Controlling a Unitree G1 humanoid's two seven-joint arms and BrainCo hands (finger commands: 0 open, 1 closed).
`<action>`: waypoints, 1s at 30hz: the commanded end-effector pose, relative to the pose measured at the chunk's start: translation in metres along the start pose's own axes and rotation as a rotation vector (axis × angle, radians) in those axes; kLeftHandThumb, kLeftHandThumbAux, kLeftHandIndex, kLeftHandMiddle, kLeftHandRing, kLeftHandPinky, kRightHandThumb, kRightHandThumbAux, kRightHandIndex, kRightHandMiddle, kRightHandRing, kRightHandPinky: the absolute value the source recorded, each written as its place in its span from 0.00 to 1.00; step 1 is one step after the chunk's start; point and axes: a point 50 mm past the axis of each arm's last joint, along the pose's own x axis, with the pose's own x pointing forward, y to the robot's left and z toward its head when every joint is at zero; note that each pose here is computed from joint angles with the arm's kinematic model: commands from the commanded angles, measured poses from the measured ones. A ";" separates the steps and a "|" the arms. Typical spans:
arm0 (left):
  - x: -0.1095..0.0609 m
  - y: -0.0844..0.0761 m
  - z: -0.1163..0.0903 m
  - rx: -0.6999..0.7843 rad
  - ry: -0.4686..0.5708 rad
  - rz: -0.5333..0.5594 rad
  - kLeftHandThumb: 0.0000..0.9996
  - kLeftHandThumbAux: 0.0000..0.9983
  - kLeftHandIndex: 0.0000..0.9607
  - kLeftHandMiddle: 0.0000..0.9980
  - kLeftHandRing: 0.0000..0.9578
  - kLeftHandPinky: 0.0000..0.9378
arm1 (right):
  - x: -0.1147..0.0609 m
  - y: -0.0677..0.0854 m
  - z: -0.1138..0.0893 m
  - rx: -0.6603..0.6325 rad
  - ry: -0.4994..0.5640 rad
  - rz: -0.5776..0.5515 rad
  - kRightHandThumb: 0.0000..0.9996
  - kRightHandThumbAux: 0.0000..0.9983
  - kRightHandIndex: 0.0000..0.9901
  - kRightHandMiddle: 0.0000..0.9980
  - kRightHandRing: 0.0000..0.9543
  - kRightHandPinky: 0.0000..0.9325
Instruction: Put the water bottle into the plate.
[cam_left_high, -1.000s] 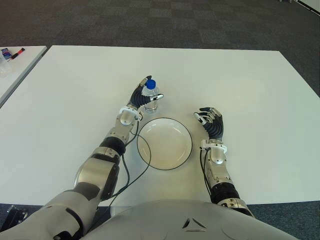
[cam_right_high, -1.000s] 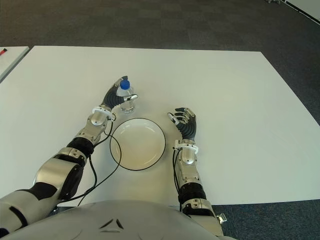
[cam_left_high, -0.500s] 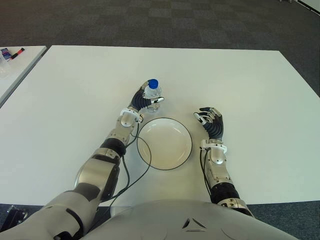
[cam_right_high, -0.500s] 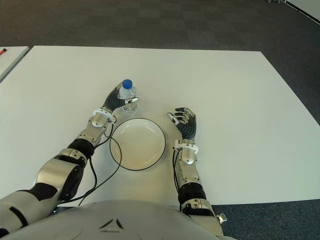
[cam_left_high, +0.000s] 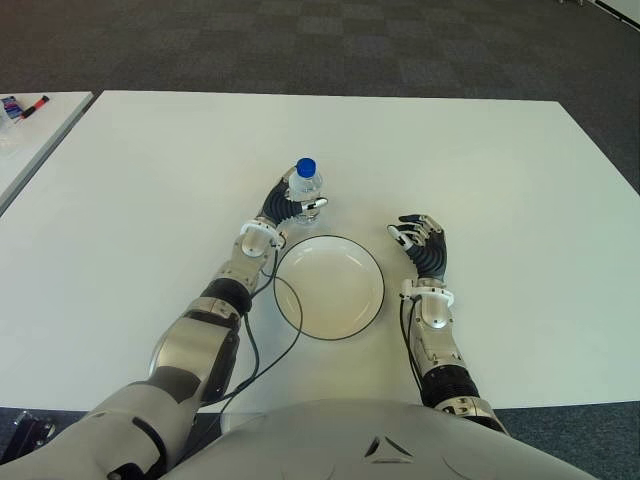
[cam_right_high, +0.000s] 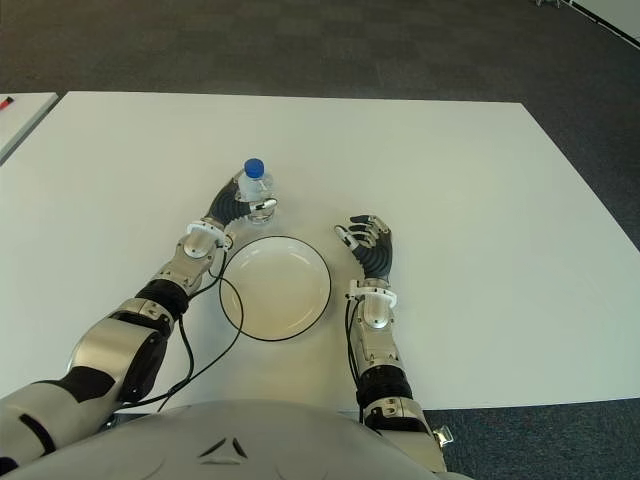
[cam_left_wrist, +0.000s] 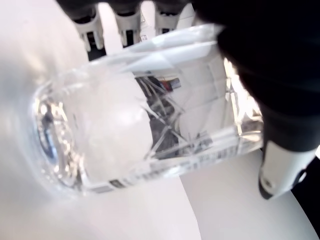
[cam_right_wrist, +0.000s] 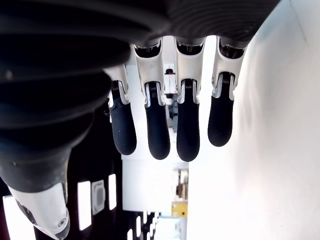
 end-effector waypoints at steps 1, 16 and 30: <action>-0.005 -0.003 -0.008 0.000 0.028 -0.005 0.00 0.66 0.00 0.09 0.13 0.18 | -0.011 -0.004 -0.015 -0.004 0.085 -0.013 0.70 0.72 0.42 0.42 0.46 0.48; -0.006 -0.002 -0.011 0.015 0.038 0.007 0.11 0.66 0.00 0.11 0.16 0.22 | -0.011 -0.003 -0.015 -0.002 0.083 -0.012 0.70 0.72 0.42 0.42 0.46 0.48; -0.006 -0.001 -0.010 0.024 0.036 0.062 0.45 0.64 0.04 0.17 0.23 0.32 | -0.011 -0.003 -0.015 -0.006 0.082 -0.016 0.70 0.72 0.42 0.42 0.46 0.48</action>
